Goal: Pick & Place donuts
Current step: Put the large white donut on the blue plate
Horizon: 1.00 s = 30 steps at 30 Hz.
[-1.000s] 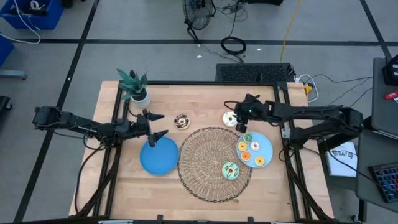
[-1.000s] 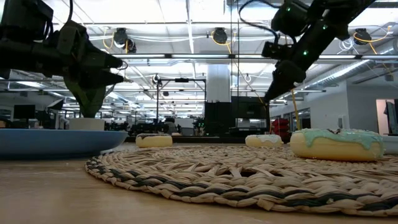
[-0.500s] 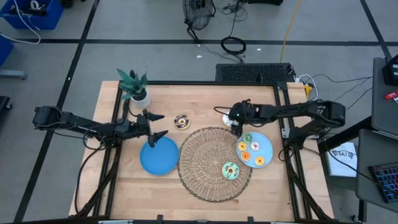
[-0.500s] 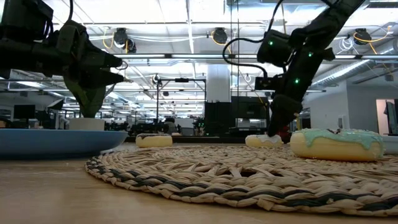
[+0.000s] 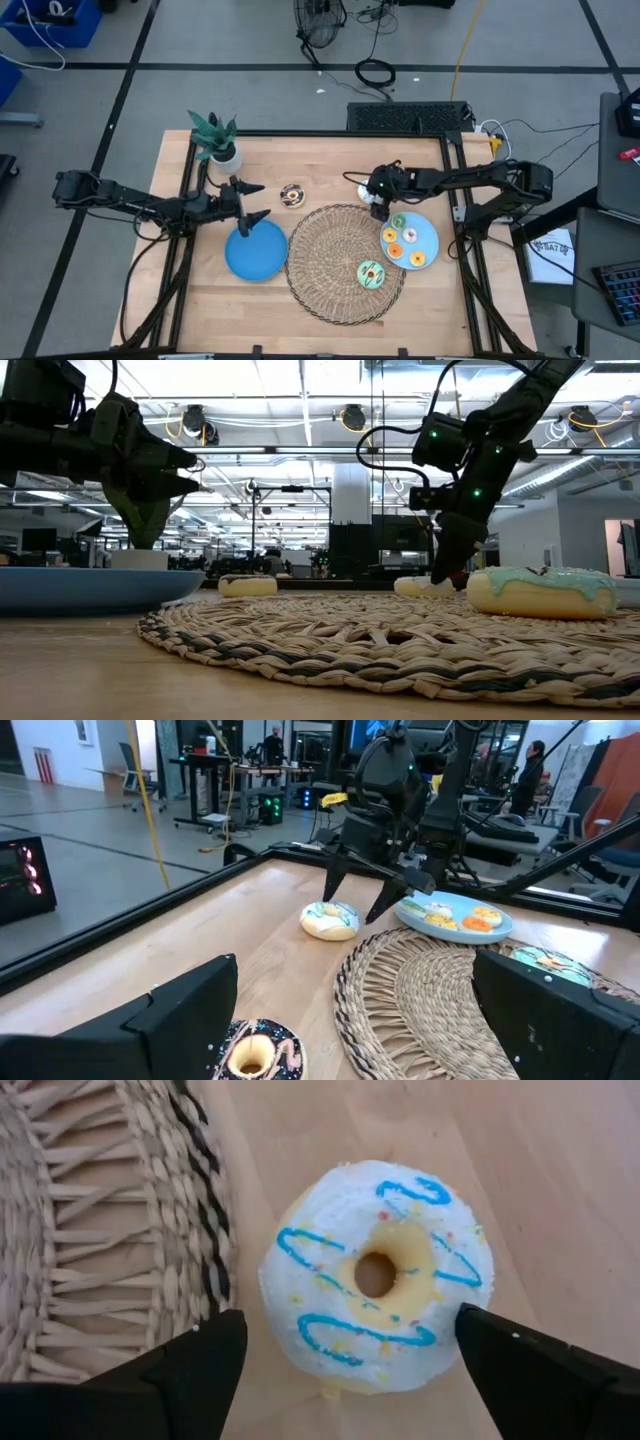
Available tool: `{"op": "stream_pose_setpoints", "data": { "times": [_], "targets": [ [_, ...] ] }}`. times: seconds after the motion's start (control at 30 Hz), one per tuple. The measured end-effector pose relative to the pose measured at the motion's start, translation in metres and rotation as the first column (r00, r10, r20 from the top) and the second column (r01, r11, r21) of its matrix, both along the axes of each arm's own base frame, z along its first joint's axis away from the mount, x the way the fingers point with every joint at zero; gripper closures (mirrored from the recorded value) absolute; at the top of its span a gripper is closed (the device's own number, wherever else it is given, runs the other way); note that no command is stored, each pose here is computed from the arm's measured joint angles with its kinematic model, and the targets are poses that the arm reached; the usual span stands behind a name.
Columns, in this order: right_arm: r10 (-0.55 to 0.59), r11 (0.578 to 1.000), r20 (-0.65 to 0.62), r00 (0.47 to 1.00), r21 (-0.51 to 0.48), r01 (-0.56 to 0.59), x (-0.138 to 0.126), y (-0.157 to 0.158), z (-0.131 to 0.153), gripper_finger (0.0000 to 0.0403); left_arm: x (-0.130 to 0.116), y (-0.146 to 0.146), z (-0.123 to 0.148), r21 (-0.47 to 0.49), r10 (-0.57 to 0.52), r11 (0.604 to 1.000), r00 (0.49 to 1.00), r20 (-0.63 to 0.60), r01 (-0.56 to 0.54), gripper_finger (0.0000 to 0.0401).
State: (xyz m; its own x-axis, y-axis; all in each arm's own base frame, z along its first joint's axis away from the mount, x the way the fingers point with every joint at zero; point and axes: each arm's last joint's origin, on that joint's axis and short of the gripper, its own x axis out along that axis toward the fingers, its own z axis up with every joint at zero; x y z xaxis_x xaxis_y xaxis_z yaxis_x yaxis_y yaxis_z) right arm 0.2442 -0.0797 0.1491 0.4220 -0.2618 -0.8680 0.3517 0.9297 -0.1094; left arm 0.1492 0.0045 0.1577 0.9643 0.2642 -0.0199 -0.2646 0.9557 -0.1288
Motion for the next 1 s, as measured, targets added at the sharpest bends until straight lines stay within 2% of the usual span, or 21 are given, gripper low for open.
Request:
{"op": "stream_pose_setpoints", "data": {
  "times": [0.23,0.53,0.7,1.0],
  "targets": [
    [0.002,1.0,-0.021,1.0,-0.015,-0.002,0.005,-0.002,-0.01,0.0064,0.0,0.0,0.0,0.0,0.0,1.0,1.0,0.0,0.0,0.0004],
    [0.006,0.998,-0.032,0.999,-0.057,-0.008,0.005,-0.003,-0.01,0.0066,0.0,0.0,0.0,0.0,0.0,1.0,1.0,0.0,0.0,0.0004],
    [0.009,0.998,-0.085,0.996,-0.054,-0.013,0.001,-0.002,-0.012,0.0077,0.0,0.0,0.0,0.0,0.0,1.0,1.0,0.0,0.0,0.0004],
    [0.008,0.998,-0.076,0.997,-0.055,-0.012,0.001,-0.003,-0.011,0.0096,0.0,0.0,0.0,0.0,0.0,1.0,1.0,0.0,0.0,0.0004]
  ]
}}
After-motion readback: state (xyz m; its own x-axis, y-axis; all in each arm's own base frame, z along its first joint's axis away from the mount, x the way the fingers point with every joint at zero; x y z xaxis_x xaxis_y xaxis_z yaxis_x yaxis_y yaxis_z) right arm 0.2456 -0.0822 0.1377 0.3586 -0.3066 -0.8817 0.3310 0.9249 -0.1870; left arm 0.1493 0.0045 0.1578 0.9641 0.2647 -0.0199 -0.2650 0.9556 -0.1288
